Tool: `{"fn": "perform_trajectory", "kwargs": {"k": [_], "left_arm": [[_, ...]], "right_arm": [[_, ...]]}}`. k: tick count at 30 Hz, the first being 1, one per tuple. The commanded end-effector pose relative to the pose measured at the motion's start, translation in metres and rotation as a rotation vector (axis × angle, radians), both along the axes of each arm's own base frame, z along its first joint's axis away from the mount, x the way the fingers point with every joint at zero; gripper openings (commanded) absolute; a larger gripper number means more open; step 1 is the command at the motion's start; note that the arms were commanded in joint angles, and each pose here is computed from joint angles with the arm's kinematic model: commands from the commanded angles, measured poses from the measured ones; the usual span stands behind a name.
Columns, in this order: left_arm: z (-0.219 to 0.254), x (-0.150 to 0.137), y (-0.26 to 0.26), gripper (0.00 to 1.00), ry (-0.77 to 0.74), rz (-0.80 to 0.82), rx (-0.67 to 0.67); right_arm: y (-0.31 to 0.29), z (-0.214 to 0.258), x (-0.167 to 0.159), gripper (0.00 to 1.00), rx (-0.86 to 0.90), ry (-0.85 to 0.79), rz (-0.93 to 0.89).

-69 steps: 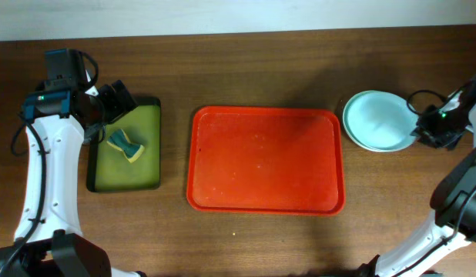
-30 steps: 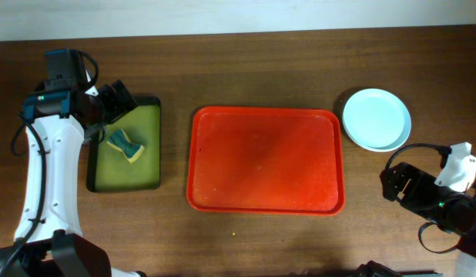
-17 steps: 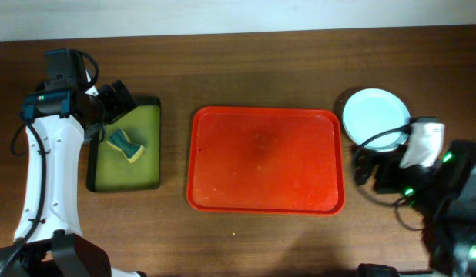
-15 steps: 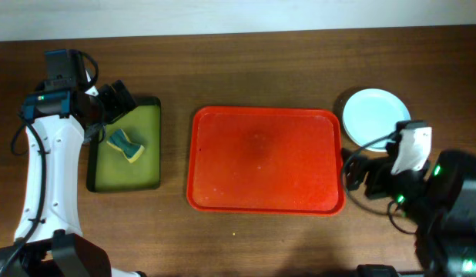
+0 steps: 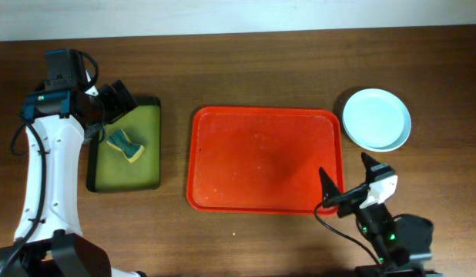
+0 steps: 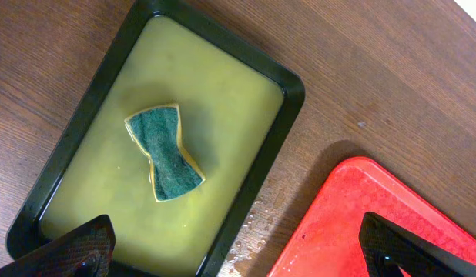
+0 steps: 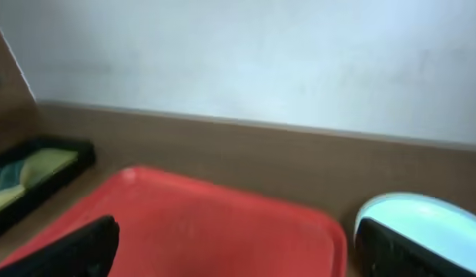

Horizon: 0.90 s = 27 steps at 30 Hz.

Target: Clean dirty plates on tray and stack at the side

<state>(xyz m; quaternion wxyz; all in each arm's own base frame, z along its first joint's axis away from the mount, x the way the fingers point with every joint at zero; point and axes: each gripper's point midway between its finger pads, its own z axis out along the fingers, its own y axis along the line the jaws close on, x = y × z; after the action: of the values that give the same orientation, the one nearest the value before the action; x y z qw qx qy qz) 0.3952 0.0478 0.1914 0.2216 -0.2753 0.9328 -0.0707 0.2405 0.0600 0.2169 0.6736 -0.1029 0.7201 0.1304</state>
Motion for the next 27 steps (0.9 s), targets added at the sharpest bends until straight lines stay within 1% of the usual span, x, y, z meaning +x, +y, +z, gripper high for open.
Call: {"fn": "perform_trajectory", "kwargs": {"k": [1, 5, 9, 14, 19, 27], "left_arm": [[0.001, 0.001, -0.001, 0.99, -0.004, -0.01, -0.005], [0.001, 0.001, -0.001, 0.99, -0.004, -0.01, -0.005], [0.001, 0.001, -0.001, 0.99, -0.004, -0.01, -0.005], [0.001, 0.001, -0.001, 0.99, -0.004, -0.01, -0.005], [0.001, 0.001, -0.001, 0.99, -0.004, -0.01, -0.005], [0.001, 0.001, -0.001, 0.99, -0.004, -0.01, -0.005]], "right_arm": [[-0.002, -0.005, -0.002, 0.98, 0.007, -0.092, -0.026], [-0.011, -0.012, -0.003, 0.99, 0.012, -0.14, -0.079], [-0.019, -0.018, 0.001, 0.99, 0.014, -0.152, -0.13], [-0.032, -0.029, 0.004, 0.99, 0.007, -0.111, -0.207], [-0.034, -0.061, 0.004, 0.99, -0.016, 0.015, -0.215], [-0.033, -0.06, 0.004, 0.99, -0.016, 0.014, -0.212]]}}
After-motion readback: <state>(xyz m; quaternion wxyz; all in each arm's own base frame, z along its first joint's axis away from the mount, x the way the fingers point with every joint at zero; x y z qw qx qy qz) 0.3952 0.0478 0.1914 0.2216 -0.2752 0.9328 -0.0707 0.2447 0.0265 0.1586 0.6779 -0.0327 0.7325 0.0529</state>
